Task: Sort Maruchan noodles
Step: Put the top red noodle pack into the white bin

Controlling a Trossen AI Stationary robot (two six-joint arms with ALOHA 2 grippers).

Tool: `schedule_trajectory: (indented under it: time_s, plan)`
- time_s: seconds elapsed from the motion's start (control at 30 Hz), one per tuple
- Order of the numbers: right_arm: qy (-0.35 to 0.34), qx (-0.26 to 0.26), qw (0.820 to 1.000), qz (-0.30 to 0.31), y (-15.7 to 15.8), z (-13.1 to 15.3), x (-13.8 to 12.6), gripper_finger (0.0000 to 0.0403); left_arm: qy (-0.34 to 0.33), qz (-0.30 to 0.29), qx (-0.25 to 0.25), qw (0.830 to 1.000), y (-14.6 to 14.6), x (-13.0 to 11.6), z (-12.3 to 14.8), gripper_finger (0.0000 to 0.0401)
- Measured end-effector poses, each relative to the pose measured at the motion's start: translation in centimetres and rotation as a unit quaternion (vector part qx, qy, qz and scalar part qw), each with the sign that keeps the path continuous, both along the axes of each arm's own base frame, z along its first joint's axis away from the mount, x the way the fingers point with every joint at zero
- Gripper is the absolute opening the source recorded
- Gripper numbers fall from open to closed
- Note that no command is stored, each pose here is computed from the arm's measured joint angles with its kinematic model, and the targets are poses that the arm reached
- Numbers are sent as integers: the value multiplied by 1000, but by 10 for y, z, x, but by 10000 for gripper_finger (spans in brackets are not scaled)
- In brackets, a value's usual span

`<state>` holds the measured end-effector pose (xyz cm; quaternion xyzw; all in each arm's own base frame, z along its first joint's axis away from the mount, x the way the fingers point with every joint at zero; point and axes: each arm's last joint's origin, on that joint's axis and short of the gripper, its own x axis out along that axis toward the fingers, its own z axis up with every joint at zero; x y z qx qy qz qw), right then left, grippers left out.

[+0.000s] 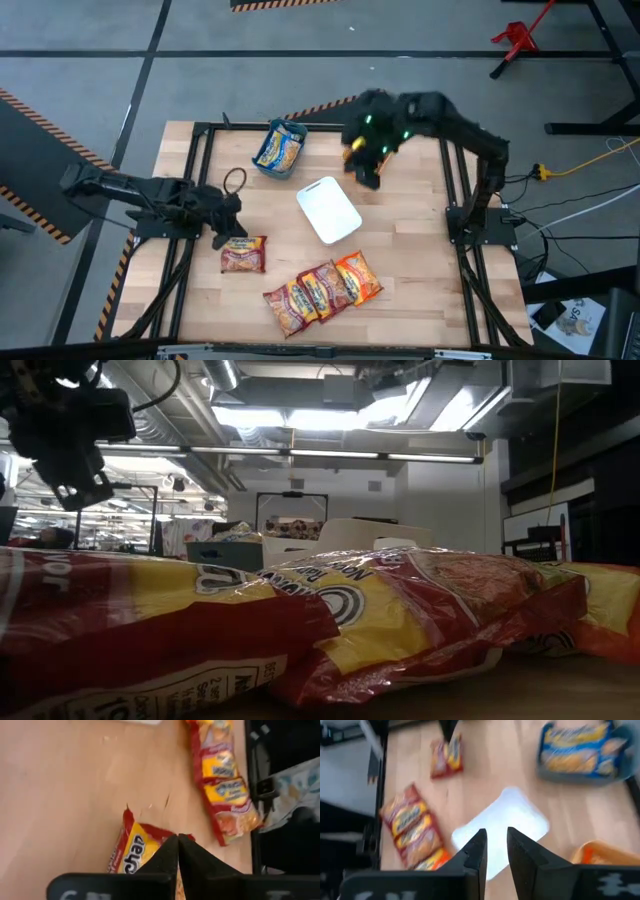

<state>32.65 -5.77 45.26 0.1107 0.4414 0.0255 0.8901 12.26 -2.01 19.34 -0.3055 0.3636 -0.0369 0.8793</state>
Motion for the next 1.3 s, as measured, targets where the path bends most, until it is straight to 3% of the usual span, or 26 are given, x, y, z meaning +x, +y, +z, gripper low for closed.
schedule_trajectory:
  time_s: [0.17, 0.3, 0.47, 0.63, 0.83, 1.1, 1.3]
  plan:
    - [37, -24, 998, 35, 35, -7, 2, 62, 39, 20, 25, 999, -8, 4, -8, 7]
    - [85, -36, 994, 57, 56, -15, 0, 62, 50, 19, 13, 998, -13, 7, -11, 23]
    - [100, -34, 992, 69, 83, -22, 1, 62, 127, 34, 6, 991, -15, 2, -21, 51]
    - [128, -68, 986, 83, 109, -35, -1, 62, 198, 76, -39, 976, -22, -4, -28, 40]
    - [192, -102, 971, 103, 127, -69, 1, 62, 311, 141, -26, 940, -27, -18, -13, 4]
    - [245, -96, 957, 120, 136, -125, 10, 62, 367, 220, -52, 903, -45, -17, -20, 1]
    - [205, -115, 966, 107, 135, -149, 24, 62, 340, 240, -30, 909, -58, -6, -35, 1]
